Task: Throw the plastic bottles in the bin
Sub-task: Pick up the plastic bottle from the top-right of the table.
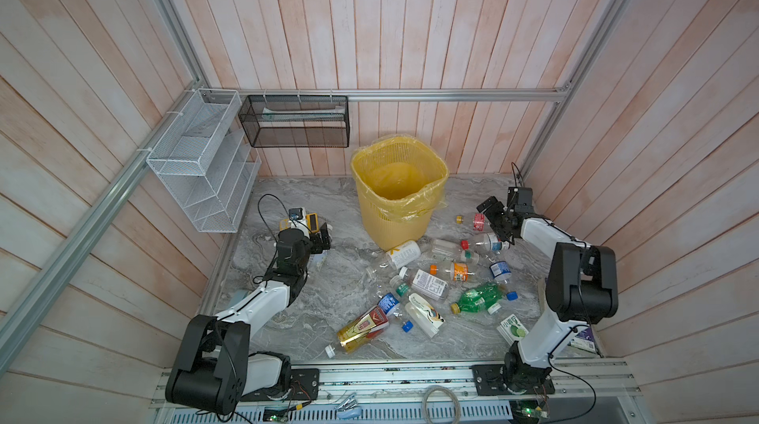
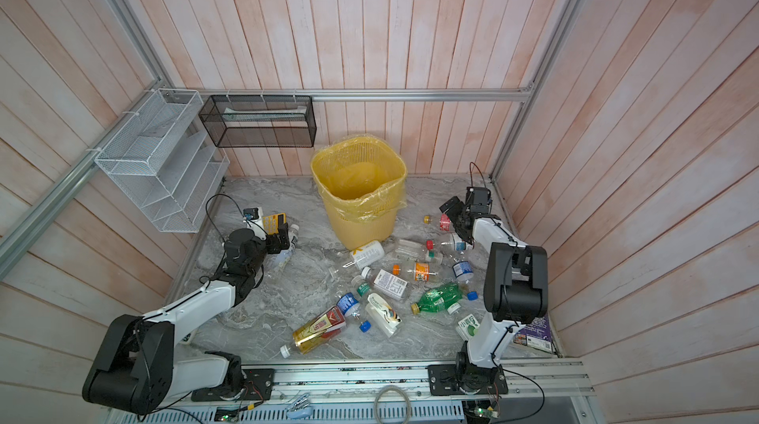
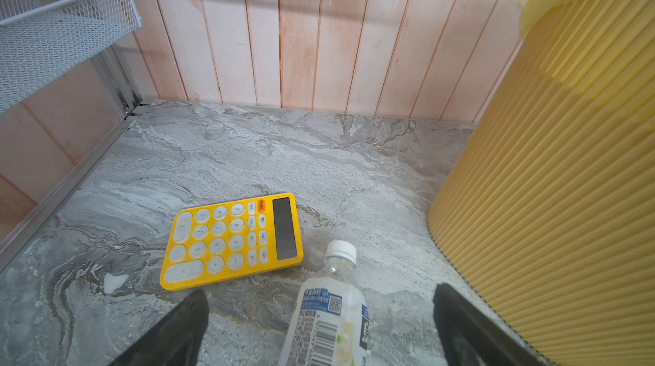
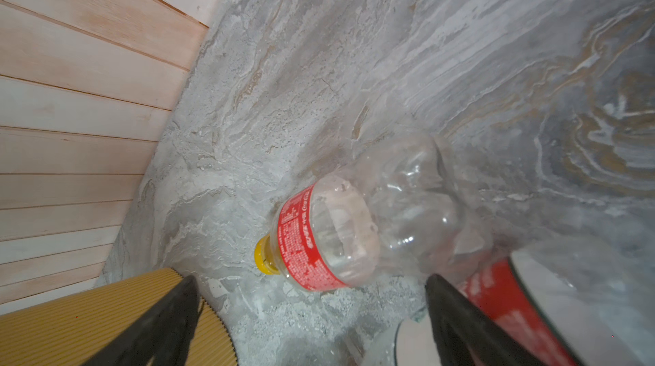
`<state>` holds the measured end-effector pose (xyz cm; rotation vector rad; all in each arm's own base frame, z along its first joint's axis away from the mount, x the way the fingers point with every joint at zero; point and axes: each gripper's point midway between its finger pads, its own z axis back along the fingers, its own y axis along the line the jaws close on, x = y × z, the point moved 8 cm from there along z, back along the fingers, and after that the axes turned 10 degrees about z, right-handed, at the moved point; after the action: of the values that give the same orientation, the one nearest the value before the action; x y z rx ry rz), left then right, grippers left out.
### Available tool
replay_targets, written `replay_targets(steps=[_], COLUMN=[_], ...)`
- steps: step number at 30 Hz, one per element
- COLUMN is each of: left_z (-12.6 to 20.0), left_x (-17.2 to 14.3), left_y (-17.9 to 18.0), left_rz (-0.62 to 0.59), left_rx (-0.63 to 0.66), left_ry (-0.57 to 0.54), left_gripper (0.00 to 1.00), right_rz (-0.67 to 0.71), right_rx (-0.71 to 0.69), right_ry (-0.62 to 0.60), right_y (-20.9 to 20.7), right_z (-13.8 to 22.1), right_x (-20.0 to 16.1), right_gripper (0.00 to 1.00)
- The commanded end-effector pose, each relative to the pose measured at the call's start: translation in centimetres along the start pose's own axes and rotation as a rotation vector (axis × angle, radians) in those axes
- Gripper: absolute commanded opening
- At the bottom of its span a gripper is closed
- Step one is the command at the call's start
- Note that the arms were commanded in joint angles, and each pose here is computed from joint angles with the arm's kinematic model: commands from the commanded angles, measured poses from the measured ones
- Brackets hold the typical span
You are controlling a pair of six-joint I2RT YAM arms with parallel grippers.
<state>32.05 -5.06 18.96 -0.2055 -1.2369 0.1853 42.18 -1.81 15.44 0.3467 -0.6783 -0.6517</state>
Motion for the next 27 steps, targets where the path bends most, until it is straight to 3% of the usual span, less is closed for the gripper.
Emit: replay_targets(steps=[1, 9, 14, 20, 27], left_z=[-0.2, -0.2, -0.2, 0.0, 0.0], left_x=[0.4, 0.2, 0.1, 0.0, 0.0], left_y=[-0.4, -0.3, -0.3, -0.2, -0.1], left_rz=[0.010, 0.005, 0.005, 0.003, 0.005], left_rx=[-0.014, -0.011, -0.012, -0.005, 0.001], left_ry=[-0.012, -0.005, 0.000, 0.002, 0.004], left_gripper=[1.00, 1.00, 1.00, 0.99, 1.00], right_rz=[-0.008, 0.023, 0.074, 0.168, 0.257], right_rx=[0.001, -0.047, -0.079, -0.115, -0.132], right_ry=[-0.004, -0.011, -0.006, 0.051, 0.081], right_y=[0.4, 0.3, 0.5, 0.4, 1.1], right_z=[-0.9, -3.1, -4.6, -6.7, -7.7], right_x=[0.8, 1.8, 2.7, 1.8, 1.1], right_gripper=[1.00, 1.00, 0.95, 0.85, 0.65])
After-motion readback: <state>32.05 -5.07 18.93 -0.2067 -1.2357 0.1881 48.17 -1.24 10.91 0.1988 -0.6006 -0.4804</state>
